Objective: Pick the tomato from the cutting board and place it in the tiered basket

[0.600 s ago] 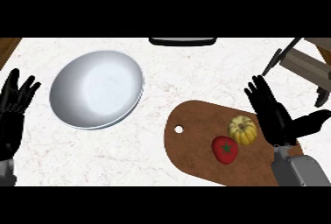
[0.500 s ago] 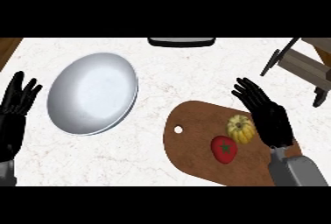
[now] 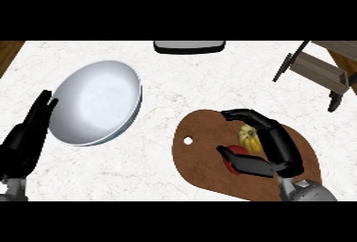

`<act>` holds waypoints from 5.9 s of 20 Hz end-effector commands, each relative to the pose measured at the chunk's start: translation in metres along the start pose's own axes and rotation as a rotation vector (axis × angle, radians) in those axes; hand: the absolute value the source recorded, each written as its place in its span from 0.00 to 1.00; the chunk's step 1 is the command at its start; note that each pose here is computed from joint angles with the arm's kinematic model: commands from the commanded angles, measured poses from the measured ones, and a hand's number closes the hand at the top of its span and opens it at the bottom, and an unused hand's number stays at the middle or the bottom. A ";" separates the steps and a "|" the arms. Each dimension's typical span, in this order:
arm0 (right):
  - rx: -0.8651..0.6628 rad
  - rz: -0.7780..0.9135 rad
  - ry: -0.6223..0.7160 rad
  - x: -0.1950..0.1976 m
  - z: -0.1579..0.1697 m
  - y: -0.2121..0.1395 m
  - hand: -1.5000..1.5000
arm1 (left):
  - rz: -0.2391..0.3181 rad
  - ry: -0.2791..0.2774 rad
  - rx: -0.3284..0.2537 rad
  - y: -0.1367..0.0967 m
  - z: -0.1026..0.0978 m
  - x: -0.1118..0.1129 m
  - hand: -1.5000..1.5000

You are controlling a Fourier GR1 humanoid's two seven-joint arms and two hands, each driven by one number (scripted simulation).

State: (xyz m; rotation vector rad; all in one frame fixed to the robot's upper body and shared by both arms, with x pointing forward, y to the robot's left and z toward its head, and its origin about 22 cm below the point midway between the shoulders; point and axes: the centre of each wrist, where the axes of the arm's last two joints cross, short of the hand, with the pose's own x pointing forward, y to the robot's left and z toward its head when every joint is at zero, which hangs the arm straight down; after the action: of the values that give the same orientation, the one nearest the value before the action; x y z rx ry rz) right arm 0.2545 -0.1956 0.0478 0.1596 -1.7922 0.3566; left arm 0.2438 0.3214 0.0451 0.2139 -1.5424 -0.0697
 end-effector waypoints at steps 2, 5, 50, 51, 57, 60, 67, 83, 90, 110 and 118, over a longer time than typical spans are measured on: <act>-0.013 0.177 -0.099 -0.001 0.029 0.008 0.00 | 0.068 0.123 -0.096 -0.028 0.001 -0.007 0.50; 0.012 0.344 -0.140 0.033 0.024 -0.007 0.00 | 0.088 0.118 -0.096 -0.030 0.004 -0.012 0.50; 0.310 1.220 0.378 0.028 0.013 0.033 0.00 | 0.067 0.121 -0.124 -0.033 -0.015 -0.017 0.50; 0.309 1.234 0.377 0.013 0.028 0.028 0.00 | 0.059 0.106 -0.114 -0.039 -0.002 -0.005 0.50; 0.504 1.167 0.511 0.003 0.033 0.041 1.00 | 0.064 0.120 -0.112 -0.029 -0.010 -0.007 0.50; 0.488 1.280 0.467 0.007 0.027 0.037 1.00 | 0.060 0.126 -0.107 -0.021 -0.012 -0.003 0.50; 0.493 1.351 0.351 0.010 0.025 0.056 1.00 | 0.068 0.128 -0.126 -0.033 -0.005 0.002 0.50; -0.587 1.208 0.458 0.155 0.058 -0.272 1.00 | 0.079 0.167 -0.007 -0.014 0.010 -0.021 0.50; -0.679 1.002 0.164 0.258 0.110 -0.346 1.00 | 0.069 0.134 -0.072 -0.009 0.005 -0.011 0.50; -0.551 0.919 0.238 0.336 0.000 -0.318 1.00 | 0.052 0.106 -0.154 -0.043 -0.021 -0.004 0.50; -0.546 0.900 0.337 0.327 -0.061 -0.294 1.00 | 0.059 0.104 -0.153 -0.032 -0.030 0.008 0.50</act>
State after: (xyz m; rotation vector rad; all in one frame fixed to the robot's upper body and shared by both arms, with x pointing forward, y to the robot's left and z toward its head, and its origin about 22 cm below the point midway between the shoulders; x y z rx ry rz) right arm 0.2904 -0.4530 0.4213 -1.0613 -1.5066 0.4737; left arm 0.2721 0.2837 0.0418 0.0493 -1.4322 -0.1252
